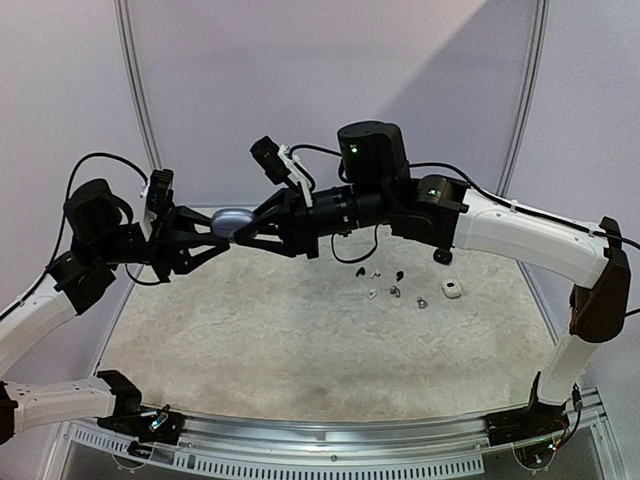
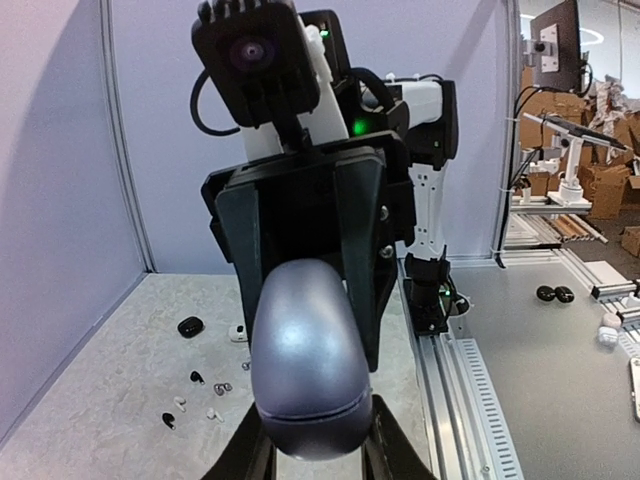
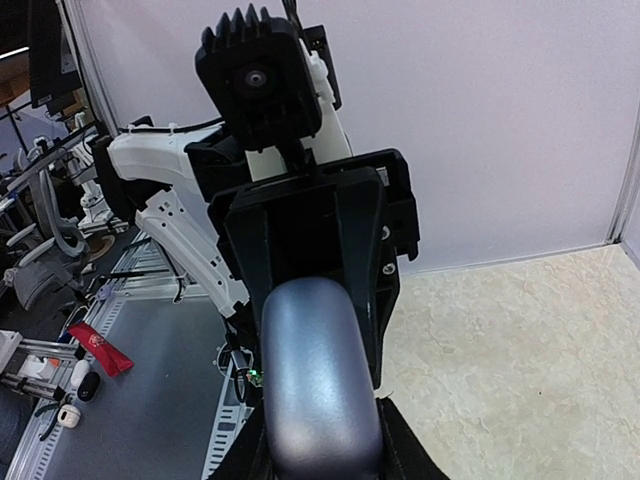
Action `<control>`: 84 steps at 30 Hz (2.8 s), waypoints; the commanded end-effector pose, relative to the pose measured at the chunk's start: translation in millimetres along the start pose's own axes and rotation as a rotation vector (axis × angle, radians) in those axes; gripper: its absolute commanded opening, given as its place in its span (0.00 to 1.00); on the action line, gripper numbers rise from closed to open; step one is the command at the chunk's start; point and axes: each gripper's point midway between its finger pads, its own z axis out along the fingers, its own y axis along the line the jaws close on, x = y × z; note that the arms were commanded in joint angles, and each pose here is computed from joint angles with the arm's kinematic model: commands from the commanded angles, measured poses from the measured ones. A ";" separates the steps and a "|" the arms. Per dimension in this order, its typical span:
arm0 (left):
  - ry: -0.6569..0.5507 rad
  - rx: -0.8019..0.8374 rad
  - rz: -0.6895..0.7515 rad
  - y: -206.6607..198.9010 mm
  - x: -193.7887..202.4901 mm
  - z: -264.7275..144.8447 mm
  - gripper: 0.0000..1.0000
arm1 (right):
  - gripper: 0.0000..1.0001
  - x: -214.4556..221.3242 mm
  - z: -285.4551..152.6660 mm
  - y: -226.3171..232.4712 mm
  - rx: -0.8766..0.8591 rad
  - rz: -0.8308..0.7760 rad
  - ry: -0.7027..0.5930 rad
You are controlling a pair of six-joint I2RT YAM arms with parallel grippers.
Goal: Insert the wireless bluetooth earbuds into the charging case
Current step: Pass from the left arm to the right, then pass from the right arm to the left, then open the charging case.
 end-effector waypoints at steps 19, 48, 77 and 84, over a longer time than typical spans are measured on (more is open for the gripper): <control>-0.060 0.011 -0.188 -0.1 0.6 11.2 0.41 | 0.00 0.5 -24.3 -5.9 0.212 -0.136 0.079; -0.065 0.083 -0.127 -17.8 -0.8 25.9 0.16 | 0.00 -0.9 -17.5 -3.4 0.183 -0.165 0.060; 0.200 0.010 0.380 -24.6 55.8 10.4 0.00 | 0.57 2.7 -16.8 -26.4 0.301 -0.124 0.079; 0.166 0.000 0.332 -26.8 47.8 10.0 0.00 | 0.57 14.9 -13.6 -30.6 0.307 -0.103 0.114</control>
